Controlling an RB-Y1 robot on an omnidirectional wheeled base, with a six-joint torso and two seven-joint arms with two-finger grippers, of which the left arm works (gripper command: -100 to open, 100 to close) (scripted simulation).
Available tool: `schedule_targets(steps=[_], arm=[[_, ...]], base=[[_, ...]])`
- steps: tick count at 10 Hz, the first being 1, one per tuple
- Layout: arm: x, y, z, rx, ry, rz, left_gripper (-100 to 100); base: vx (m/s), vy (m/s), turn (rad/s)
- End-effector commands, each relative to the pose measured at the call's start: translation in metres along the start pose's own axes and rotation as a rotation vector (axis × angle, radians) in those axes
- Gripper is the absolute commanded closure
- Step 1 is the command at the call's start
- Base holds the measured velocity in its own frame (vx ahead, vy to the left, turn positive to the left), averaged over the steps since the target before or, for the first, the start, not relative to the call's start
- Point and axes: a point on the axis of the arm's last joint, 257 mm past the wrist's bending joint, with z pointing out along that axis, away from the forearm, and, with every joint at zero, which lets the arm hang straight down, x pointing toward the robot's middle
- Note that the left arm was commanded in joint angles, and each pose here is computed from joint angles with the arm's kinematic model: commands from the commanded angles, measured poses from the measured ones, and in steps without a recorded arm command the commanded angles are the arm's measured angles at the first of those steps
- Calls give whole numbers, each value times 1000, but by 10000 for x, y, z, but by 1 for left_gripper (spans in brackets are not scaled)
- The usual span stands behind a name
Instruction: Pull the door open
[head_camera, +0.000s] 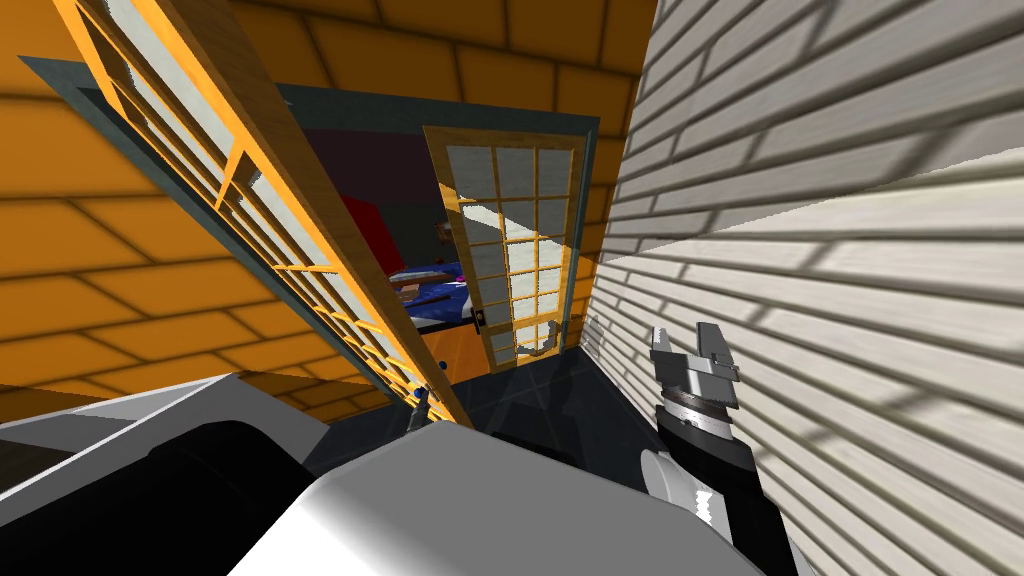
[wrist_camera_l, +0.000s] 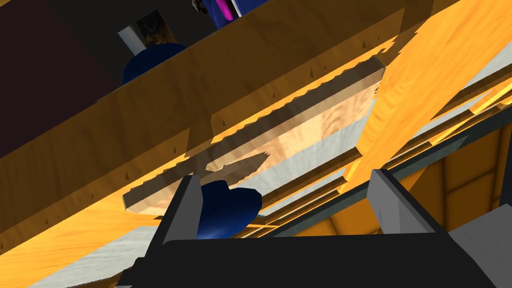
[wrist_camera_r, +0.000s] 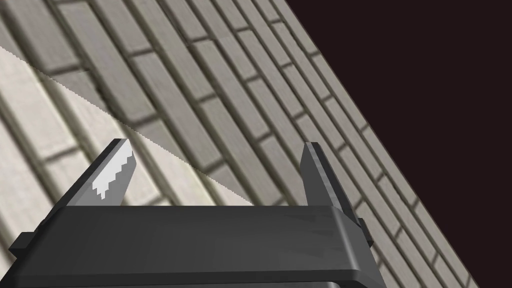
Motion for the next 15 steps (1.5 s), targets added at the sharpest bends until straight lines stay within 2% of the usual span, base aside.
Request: schedule_targets(steps=[1,2,3,12,14,15], arm=[[-232,79,50,-14,-40,-2,100],[-232,79,50,-14,-40,-2,100],[22,-9,60,0,2,-33,100],[72,-102,158,20,8,-192,100],[72,-102,158,20,8,-192,100],[80,-117,174,23,9,-217,100]], base=[[0,-7,11],[9,-8,-14],[-42,-17,-118],[-69,33,-84],[-43,20,-24],[-32,32,-58]])
